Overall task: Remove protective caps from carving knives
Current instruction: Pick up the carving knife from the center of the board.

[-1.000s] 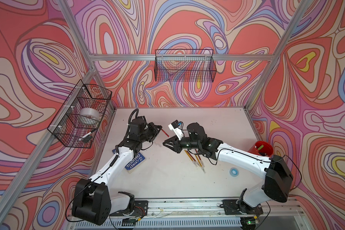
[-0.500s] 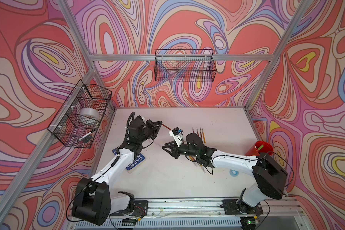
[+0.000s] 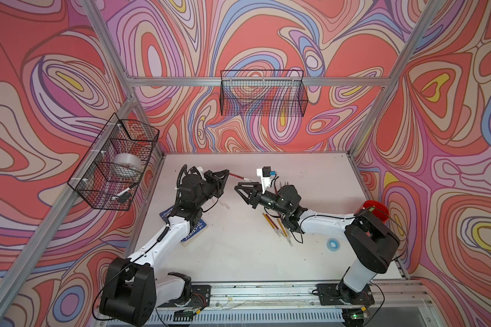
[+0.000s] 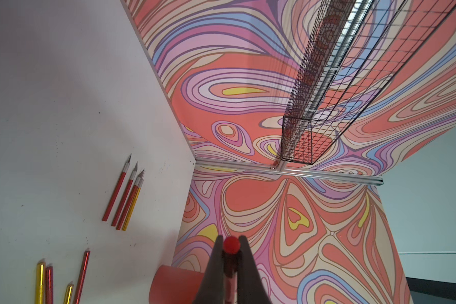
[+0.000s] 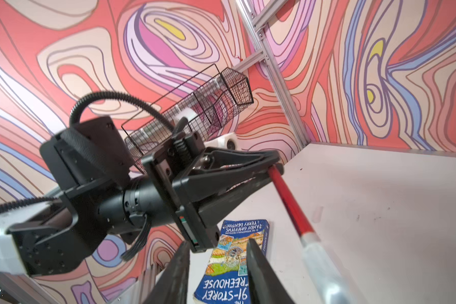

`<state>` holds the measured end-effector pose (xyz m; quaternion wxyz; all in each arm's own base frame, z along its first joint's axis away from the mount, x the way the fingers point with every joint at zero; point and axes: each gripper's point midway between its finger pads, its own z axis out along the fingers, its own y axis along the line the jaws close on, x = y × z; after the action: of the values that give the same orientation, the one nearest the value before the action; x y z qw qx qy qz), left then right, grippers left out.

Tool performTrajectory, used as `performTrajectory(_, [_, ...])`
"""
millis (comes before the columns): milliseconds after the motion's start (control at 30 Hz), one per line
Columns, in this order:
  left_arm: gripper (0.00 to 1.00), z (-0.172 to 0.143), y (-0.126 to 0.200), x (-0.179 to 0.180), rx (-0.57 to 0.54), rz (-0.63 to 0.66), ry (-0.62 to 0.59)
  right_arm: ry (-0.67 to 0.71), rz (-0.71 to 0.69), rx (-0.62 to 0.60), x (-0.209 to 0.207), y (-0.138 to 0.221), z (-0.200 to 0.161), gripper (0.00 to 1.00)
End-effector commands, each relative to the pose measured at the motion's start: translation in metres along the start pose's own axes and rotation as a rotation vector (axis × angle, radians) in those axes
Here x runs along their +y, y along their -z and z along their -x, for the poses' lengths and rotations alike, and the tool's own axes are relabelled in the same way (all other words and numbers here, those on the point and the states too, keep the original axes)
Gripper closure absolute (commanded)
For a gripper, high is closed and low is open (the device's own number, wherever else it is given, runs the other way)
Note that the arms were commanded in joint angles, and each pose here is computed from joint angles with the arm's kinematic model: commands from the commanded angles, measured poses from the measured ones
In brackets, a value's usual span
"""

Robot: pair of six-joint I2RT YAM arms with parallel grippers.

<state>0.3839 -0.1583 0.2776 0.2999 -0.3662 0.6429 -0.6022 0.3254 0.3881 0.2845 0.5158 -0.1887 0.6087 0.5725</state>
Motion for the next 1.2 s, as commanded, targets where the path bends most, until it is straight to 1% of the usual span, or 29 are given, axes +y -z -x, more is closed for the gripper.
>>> performTrajectory(0, [1.0, 0.002, 0.005, -0.027, -0.011, -0.123, 0.044, -0.054, 0.083, -0.063, 0.01, 0.0, 0.015, 0.63])
performTrajectory(233, [1.0, 0.007, 0.008, -0.044, -0.04, -0.187, 0.059, -0.056, 0.057, -0.049, 0.005, -0.003, 0.011, 0.64])
performTrajectory(333, [1.0, 0.009, 0.01, -0.049, -0.053, -0.212, 0.065, -0.076, 0.027, -0.011, -0.008, -0.006, -0.007, 0.66])
performTrajectory(500, [1.0, 0.008, 0.012, -0.054, -0.057, -0.226, 0.06, -0.078, -0.025, -0.002, -0.019, -0.012, -0.013, 0.66])
performTrajectory(600, [1.0, 0.006, 0.016, -0.056, -0.06, -0.233, 0.059, -0.06, -0.078, -0.014, -0.027, -0.016, -0.007, 0.64])
performTrajectory(733, [1.0, 0.005, 0.022, -0.06, -0.067, -0.244, 0.05, -0.015, -0.096, -0.047, -0.028, -0.022, 0.007, 0.62])
performTrajectory(933, [1.0, 0.004, 0.025, -0.061, -0.07, -0.244, 0.048, 0.038, -0.083, -0.081, -0.02, -0.034, 0.029, 0.6])
performTrajectory(1167, [1.0, 0.005, 0.022, -0.056, -0.068, -0.235, 0.057, 0.077, -0.046, -0.096, -0.008, -0.043, 0.044, 0.6])
